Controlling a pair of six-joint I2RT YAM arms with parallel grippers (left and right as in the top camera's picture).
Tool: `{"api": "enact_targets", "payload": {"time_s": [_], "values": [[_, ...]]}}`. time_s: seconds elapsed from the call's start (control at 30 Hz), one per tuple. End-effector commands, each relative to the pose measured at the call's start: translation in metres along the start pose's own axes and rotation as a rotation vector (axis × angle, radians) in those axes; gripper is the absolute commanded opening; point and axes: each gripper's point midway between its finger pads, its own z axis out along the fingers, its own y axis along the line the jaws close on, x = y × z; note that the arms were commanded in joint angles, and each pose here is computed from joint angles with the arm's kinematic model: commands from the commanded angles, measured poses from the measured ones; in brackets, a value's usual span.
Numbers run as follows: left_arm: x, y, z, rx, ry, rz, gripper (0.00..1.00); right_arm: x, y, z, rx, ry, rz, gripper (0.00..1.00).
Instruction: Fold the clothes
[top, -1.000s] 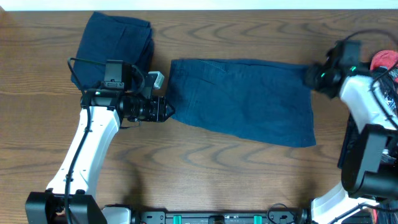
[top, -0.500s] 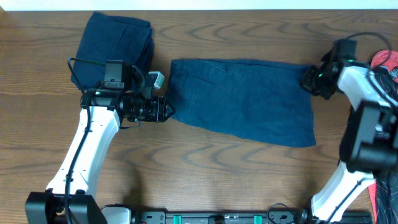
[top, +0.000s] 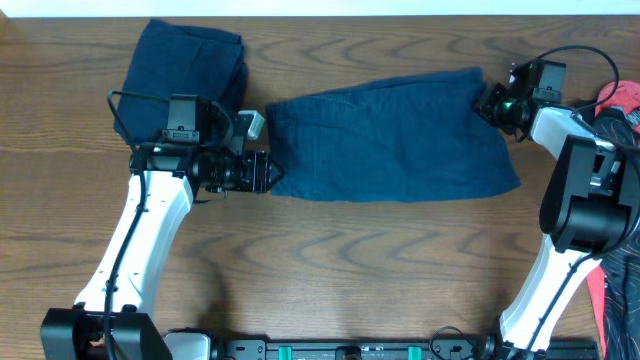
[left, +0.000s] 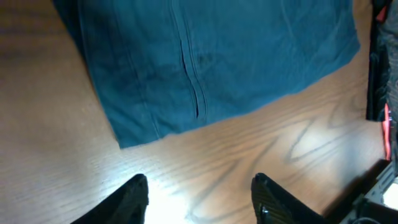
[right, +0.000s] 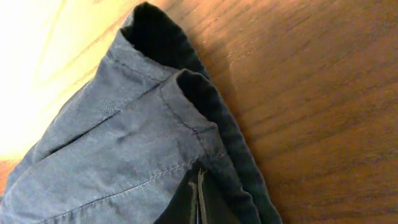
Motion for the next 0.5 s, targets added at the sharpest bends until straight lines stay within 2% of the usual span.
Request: {"api": "enact_targets", "payload": {"time_s": [0.0, 0.07, 0.17, 0.2, 0.47], "values": [[-0.013, 0.007, -0.004, -0.059, -0.05, -0.011, 0.64, 0.035, -0.019, 0.007, 0.004, 0.113, 0.01, 0.07], [-0.024, 0.018, -0.004, -0.117, -0.093, -0.021, 0.71, 0.024, -0.012, -0.012, 0.002, 0.094, 0.015, 0.14], [-0.043, 0.021, 0.0, -0.118, -0.146, -0.017, 0.75, 0.005, -0.001, -0.048, -0.004, 0.047, 0.001, 0.32], [-0.047, 0.023, 0.003, -0.118, -0.146, -0.017, 0.76, 0.0, 0.003, -0.059, -0.006, 0.032, -0.01, 0.35], [-0.094, 0.048, 0.039, -0.132, -0.079, -0.004, 0.78, -0.017, 0.044, -0.143, -0.025, -0.057, -0.088, 0.48]]}}
